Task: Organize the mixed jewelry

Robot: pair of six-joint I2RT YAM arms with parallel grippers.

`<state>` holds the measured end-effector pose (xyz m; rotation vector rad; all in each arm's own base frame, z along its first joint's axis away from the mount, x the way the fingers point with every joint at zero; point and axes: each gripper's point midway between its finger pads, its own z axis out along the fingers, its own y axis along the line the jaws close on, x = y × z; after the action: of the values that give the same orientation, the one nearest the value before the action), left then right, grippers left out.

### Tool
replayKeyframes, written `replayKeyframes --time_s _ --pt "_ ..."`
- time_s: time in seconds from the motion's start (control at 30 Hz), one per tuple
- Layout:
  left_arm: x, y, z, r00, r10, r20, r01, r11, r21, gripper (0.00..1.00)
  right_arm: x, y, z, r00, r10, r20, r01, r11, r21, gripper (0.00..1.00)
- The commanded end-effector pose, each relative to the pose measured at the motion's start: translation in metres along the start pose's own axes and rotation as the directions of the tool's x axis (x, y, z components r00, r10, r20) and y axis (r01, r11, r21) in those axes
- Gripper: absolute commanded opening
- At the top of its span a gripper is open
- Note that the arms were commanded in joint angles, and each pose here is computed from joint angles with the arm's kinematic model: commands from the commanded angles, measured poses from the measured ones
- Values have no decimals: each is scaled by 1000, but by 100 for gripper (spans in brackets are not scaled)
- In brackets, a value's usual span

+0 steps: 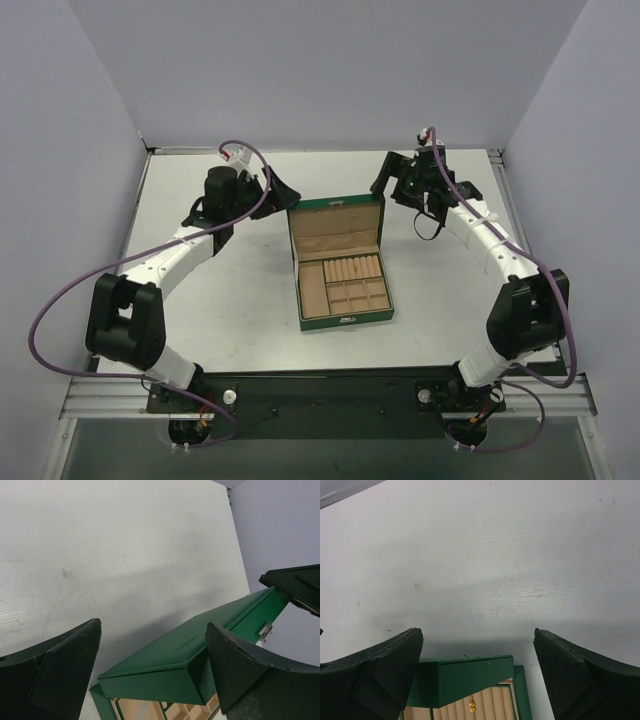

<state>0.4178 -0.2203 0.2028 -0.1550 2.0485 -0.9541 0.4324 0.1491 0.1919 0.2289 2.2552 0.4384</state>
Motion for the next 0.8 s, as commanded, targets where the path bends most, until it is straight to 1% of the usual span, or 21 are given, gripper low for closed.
replayKeyframes --time_s 0.0,0.27,0.53,0.57,0.6,0.77 --pt "32 -7 -10 997 16 -82 -14 1000 23 94 32 -3 -23 996 -47 -71 48 999 10 100" --pt "47 -16 -31 994 26 -102 -22 999 40 93 48 -14 -48 998 -37 -46 37 999 19 100" --pt "80 -9 -58 988 34 -153 -29 999 41 93 80 -27 -60 997 -18 -80 20 999 27 100" --pt "78 -13 -64 989 45 -144 -37 998 57 93 81 -27 -64 997 -15 -73 17 1000 20 100" --pt "85 -9 -69 984 41 -171 -35 999 40 93 83 -28 -65 997 -17 -75 18 1000 19 100" --pt "108 -2 -93 978 36 -206 -29 999 37 93 96 -34 -75 997 -13 -78 14 1000 18 100"
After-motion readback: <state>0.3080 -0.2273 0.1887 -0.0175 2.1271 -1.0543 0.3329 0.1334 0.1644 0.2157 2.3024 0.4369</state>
